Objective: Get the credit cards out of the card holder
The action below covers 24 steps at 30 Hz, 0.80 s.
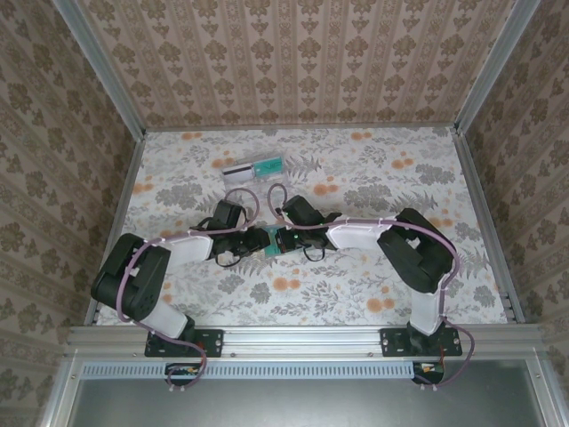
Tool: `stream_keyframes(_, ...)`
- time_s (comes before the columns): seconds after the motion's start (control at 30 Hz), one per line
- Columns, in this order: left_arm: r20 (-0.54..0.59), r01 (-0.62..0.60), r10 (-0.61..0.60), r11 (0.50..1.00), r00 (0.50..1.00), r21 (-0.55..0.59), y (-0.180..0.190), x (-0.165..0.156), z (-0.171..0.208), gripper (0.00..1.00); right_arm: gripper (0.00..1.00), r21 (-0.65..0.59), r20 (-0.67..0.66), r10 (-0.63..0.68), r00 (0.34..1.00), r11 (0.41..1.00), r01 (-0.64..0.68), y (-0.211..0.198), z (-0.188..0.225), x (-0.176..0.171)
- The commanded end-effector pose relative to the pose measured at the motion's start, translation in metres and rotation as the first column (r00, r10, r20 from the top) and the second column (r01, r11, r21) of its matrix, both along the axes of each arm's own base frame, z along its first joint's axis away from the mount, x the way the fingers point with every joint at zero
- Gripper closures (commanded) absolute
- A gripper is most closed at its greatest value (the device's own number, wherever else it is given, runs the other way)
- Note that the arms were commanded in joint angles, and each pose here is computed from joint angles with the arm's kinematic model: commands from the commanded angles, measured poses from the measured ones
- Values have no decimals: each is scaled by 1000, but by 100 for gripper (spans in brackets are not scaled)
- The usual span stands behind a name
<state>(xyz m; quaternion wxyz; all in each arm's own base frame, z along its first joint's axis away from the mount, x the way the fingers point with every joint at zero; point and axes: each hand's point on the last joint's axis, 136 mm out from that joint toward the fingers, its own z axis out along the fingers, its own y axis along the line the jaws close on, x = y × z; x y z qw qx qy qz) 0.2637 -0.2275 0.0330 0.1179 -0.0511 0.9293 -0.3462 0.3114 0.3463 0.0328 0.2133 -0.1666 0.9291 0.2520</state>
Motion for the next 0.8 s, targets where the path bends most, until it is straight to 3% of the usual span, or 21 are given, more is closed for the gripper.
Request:
stream_keyframes(0.0,-13,-7,7,1000,1000,-1,1,-1,-2,70,96,-31,-35,-12,999,999,10,-1,-10,-3)
stream_keyframes(0.33,-18,6,-6,1000,1000,11,-3,-1,-4,71,96,-47,-71,-8,997,999,5,-1,-24,-7)
stream_keyframes(0.63,-6,13,-13,1000,1000,-5,-8,1,0,86,96,-47,-75,-7,997,999,3,-1,-25,-8)
stream_keyframes(0.77,-1,7,-7,1000,1000,2,-3,0,2,98,95,-49,-71,-7,997,999,4,-2,-24,-8)
